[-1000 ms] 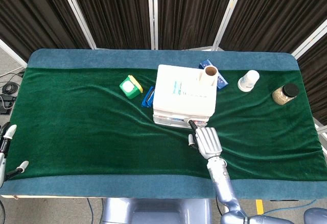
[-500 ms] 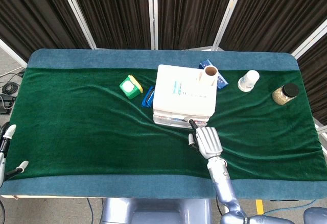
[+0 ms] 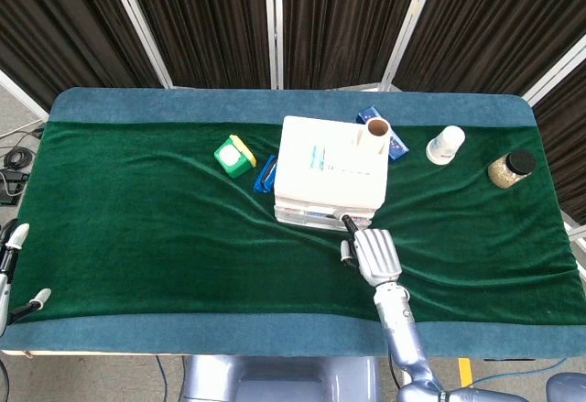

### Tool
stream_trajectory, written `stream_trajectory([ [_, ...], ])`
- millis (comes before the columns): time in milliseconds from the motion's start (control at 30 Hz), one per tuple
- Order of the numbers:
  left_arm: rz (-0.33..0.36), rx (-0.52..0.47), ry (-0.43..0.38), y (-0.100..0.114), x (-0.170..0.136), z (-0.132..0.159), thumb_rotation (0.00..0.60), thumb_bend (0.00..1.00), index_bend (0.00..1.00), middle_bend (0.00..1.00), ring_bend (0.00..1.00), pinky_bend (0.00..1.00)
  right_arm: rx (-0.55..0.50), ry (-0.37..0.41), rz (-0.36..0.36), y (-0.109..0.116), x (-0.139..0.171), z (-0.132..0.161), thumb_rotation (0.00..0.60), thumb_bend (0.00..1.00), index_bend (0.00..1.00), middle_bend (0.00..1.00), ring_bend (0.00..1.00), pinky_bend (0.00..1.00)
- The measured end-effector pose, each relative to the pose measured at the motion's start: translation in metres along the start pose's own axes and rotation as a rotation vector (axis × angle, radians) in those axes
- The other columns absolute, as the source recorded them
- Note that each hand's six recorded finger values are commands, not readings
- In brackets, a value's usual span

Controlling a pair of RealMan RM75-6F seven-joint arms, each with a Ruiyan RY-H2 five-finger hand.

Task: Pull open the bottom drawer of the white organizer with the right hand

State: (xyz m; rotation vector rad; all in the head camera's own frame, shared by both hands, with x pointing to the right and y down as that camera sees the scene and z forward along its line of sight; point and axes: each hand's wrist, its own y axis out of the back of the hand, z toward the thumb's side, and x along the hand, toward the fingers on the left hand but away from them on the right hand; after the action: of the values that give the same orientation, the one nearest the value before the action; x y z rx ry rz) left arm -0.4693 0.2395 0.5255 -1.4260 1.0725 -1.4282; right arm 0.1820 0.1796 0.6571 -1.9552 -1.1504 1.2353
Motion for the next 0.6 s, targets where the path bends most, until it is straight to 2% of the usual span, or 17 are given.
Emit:
stream_trajectory([
  [167, -0.001, 0.0, -0.002, 0.0, 0.0, 0.001, 0.6, 0.0, 0.0, 0.0, 0.0, 0.0, 0.005, 0.0, -0.016, 0.005, 0.004, -0.001, 0.6, 0.57, 0.25, 0.91, 0.96, 0.83],
  [600, -0.001, 0.001, 0.001, -0.001, 0.0, 0.0, 0.6, 0.0, 0.0, 0.0, 0.0, 0.0, 0.016, -0.032, 0.003, 0.002, 0.002, -0.011, 0.6, 0.57, 0.27, 0.91, 0.96, 0.83],
])
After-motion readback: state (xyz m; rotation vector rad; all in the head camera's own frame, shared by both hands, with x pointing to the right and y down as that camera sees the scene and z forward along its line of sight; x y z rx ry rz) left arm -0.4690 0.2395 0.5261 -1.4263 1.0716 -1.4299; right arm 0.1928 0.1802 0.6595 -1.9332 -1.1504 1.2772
